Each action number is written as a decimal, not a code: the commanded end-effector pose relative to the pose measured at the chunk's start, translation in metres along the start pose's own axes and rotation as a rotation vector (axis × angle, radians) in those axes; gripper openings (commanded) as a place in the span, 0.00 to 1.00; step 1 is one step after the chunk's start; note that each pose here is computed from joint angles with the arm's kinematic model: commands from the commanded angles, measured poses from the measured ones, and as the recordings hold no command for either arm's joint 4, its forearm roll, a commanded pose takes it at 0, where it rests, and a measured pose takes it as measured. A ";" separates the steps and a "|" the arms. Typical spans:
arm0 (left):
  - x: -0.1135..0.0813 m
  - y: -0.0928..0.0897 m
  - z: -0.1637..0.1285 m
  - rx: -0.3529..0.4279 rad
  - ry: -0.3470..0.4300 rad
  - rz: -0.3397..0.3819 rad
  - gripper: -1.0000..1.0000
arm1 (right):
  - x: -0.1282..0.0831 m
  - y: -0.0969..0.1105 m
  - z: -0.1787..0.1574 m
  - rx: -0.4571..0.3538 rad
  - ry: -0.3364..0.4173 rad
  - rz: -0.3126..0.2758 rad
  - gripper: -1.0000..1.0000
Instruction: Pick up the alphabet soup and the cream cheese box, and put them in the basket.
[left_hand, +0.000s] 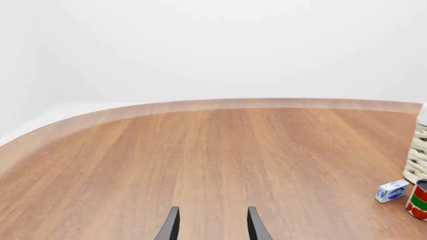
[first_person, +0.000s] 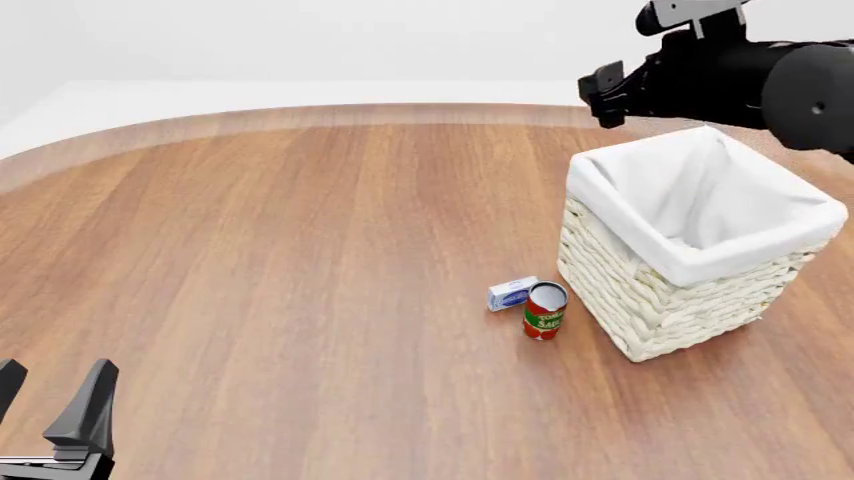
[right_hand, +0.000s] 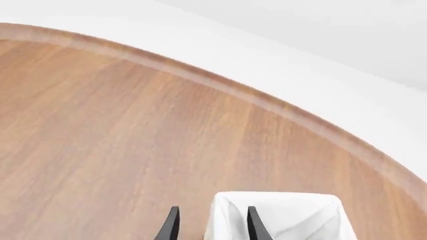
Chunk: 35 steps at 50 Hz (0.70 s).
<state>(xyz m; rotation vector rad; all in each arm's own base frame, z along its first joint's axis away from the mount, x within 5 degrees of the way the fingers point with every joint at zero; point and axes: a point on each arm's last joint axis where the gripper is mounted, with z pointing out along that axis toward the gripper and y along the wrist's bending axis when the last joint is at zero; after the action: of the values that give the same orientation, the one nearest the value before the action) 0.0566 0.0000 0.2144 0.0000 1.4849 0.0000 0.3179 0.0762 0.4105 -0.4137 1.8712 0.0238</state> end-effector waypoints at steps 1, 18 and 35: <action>0.000 0.000 0.000 0.000 0.000 0.000 1.00 | -0.013 0.013 0.008 -0.044 0.010 -0.059 1.00; 0.000 0.000 0.000 0.000 0.000 0.000 1.00 | -0.034 0.051 0.023 -0.160 0.025 -0.231 1.00; 0.000 0.000 0.000 0.000 0.000 0.000 1.00 | -0.052 0.073 0.050 -0.227 0.080 -0.321 1.00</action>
<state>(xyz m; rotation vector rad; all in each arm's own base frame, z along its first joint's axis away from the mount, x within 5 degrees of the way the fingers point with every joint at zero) 0.0566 0.0000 0.2144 0.0000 1.4849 0.0000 0.3468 0.1500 0.4296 -0.7782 1.8578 0.0147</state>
